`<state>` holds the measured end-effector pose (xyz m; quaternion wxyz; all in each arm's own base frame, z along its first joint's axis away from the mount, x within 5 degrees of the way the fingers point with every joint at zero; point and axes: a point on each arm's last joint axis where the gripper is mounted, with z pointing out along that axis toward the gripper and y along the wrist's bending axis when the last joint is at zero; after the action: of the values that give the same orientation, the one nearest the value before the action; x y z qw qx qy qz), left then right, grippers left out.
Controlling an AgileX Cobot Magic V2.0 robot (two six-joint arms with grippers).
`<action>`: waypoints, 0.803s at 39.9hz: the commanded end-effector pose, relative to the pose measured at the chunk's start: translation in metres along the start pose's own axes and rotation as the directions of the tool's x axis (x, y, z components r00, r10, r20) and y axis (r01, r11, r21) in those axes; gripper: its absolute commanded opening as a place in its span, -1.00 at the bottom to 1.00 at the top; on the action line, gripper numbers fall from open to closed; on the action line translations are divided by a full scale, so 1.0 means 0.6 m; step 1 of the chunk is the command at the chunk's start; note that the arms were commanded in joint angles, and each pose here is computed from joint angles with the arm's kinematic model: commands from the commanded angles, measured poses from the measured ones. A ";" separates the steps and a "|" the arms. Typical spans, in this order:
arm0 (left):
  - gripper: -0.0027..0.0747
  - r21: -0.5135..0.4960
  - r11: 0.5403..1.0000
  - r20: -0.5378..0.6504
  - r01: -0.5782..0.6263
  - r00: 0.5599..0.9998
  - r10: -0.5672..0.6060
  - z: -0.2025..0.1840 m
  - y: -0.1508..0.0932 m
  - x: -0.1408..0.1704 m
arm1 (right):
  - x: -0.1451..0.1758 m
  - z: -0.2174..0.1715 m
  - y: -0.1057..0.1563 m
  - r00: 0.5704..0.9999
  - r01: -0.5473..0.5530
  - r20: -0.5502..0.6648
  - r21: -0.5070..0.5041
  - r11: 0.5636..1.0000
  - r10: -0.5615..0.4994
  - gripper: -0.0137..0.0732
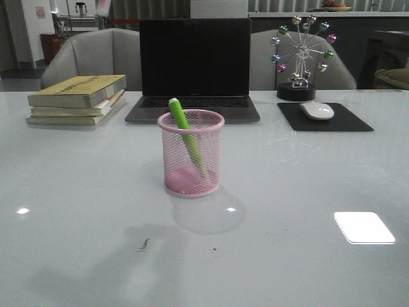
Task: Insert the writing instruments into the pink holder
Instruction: 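Lift the pink marker upright and carry it over the holder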
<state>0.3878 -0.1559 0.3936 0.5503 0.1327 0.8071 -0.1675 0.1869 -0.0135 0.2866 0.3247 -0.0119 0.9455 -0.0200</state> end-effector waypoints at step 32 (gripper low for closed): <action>-0.69 0.196 0.977 0.325 0.086 0.934 -0.148 -0.009 -0.189 0.164 | -0.013 -0.016 -0.003 0.998 0.010 0.056 0.015 1.000 -0.011 0.27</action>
<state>0.3062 -0.2541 0.2876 0.6032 0.1301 0.7404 -0.2665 0.1852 -0.0133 0.2854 0.3142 -0.0121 0.9491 -0.0188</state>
